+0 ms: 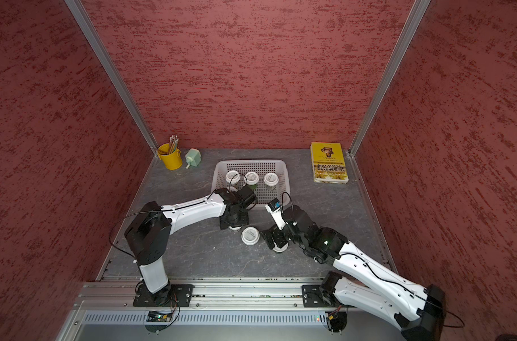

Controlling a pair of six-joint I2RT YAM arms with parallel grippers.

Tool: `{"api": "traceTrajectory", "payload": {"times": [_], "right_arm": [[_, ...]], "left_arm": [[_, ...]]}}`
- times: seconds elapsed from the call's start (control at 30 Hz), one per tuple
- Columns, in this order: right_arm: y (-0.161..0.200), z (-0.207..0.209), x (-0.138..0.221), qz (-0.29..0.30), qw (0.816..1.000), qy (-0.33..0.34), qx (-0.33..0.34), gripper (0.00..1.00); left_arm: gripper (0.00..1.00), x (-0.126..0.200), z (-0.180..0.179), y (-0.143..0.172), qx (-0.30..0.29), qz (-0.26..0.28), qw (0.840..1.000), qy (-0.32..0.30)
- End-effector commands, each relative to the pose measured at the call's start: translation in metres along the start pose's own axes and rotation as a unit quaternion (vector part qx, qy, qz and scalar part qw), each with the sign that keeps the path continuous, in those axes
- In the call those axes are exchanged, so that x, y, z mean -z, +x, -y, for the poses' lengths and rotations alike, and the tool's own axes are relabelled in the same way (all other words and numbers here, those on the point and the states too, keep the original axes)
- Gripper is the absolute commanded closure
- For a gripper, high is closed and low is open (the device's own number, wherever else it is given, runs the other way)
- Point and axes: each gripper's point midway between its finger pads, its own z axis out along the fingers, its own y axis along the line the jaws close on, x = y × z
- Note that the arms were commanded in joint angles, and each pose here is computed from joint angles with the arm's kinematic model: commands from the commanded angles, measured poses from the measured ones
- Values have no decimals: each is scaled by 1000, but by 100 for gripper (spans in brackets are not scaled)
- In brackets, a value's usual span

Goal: Put the yogurt in the basket
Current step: Pick up the yogurt from the center of the board.

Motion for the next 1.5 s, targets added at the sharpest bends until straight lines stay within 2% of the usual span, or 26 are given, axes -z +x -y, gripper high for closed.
{"api": "traceTrajectory", "payload": {"times": [0.0, 0.3, 0.8, 1.07, 1.23, 1.47], "right_arm": [[1, -4, -1, 0, 1000, -9, 4, 2], [1, -5, -2, -1, 1000, -10, 5, 2], [-4, -5, 2, 14, 1000, -12, 3, 2], [-6, -5, 4, 20, 1000, -12, 3, 2], [-5, -5, 4, 20, 1000, -13, 3, 2], [-5, -6, 4, 17, 1000, -15, 4, 2]], "left_arm": [[28, 5, -1, -2, 5, 7, 1000, 7], [28, 22, -3, -2, -2, 13, 1000, 5], [28, 88, -8, -4, -20, 38, 999, 22], [27, 124, 5, -8, -43, 56, 996, 47], [26, 138, 11, -23, -58, 76, 994, 51], [26, 131, 19, -66, -70, 96, 992, 49]]}}
